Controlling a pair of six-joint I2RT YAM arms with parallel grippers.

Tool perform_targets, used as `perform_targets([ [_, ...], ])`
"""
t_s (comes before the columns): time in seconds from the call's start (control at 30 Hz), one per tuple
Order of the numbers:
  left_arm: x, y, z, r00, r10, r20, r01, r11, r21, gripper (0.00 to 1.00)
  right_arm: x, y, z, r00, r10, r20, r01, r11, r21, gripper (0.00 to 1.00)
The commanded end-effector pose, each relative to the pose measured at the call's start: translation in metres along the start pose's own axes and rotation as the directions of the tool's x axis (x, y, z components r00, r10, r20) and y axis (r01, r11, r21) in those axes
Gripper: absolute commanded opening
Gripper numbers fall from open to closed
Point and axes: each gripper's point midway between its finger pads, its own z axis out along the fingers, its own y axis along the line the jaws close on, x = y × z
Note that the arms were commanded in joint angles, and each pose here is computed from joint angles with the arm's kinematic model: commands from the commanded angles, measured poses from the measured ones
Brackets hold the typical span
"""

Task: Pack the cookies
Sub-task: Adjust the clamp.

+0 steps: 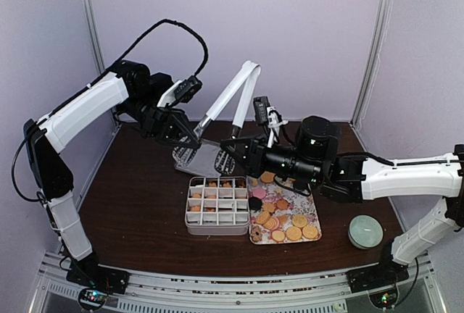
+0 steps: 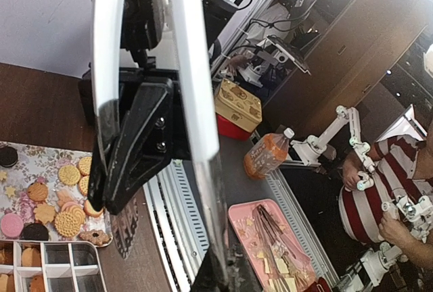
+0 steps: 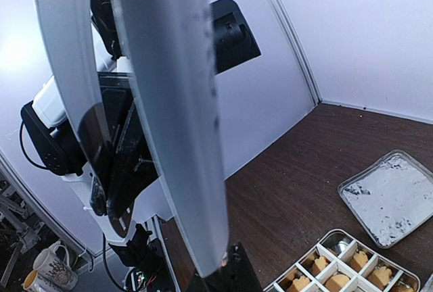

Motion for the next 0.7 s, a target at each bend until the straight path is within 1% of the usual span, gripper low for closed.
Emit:
perform_targets([
  [0.0, -0.007, 0.008, -0.039, 0.985, 0.173, -0.018, -0.174, 0.973, -0.149, 0.0, 0.013, 0.029, -0.023, 0.995, 0.046, -0.084, -0.056, 0.991, -0.119, 0.0],
  [0.1, -0.008, 0.008, -0.037, 0.986, 0.166, 0.003, -0.164, 0.978, -0.131, 0.0, 0.007, 0.031, -0.019, 0.997, 0.042, -0.065, -0.05, 0.992, -0.119, 0.0],
  [0.13, -0.01, 0.007, -0.035, 0.986, 0.163, 0.019, -0.159, 0.98, -0.116, 0.0, 0.004, 0.032, -0.015, 0.997, 0.038, -0.06, -0.045, 0.992, -0.12, 0.02],
  [0.17, -0.01, 0.006, -0.034, 0.987, 0.158, 0.028, -0.154, 0.982, -0.107, 0.0, -0.001, 0.034, -0.012, 0.998, 0.037, -0.051, -0.043, 0.992, -0.119, 0.15],
  [0.2, -0.012, 0.004, -0.029, 0.988, 0.152, 0.04, -0.148, 0.985, -0.086, 0.0, -0.006, 0.035, -0.008, 0.999, 0.034, -0.038, -0.038, 0.992, -0.117, 0.34],
  [0.27, -0.011, 0.0, -0.022, 0.99, 0.13, 0.051, -0.128, 0.99, -0.053, 0.0, -0.017, 0.041, -0.004, 1.0, 0.018, -0.007, -0.019, 0.99, -0.14, 0.48],
  [0.33, -0.009, -0.003, -0.015, 0.992, 0.115, 0.052, -0.113, 0.993, -0.026, 0.0, -0.023, 0.044, -0.003, 1.0, 0.001, 0.011, 0.001, 0.989, -0.145, 0.64],
  [0.43, -0.001, -0.008, -0.008, 0.995, 0.094, 0.046, -0.094, 0.996, -0.004, 0.0, -0.03, 0.048, -0.011, 0.999, -0.037, 0.005, 0.037, 0.987, -0.159, 0.98],
  [0.47, 0.001, -0.009, -0.007, 0.995, 0.094, 0.044, -0.094, 0.996, -0.002, 0.0, -0.033, 0.047, -0.016, 0.999, -0.042, 0.013, 0.044, 0.986, -0.163, 1.0],
  [0.57, 0.011, -0.009, -0.003, 0.995, 0.091, 0.029, -0.091, 0.996, 0.005, 0.0, -0.041, 0.041, -0.029, 0.999, -0.037, 0.03, 0.041, 0.983, -0.177, 1.0],
  [0.67, 0.024, -0.012, 0.009, 0.993, 0.11, -0.037, -0.11, 0.994, 0.016, 0.0, -0.049, 0.034, -0.034, 1.0, -0.014, 0.017, 0.017, 0.981, -0.195, 1.0],
])
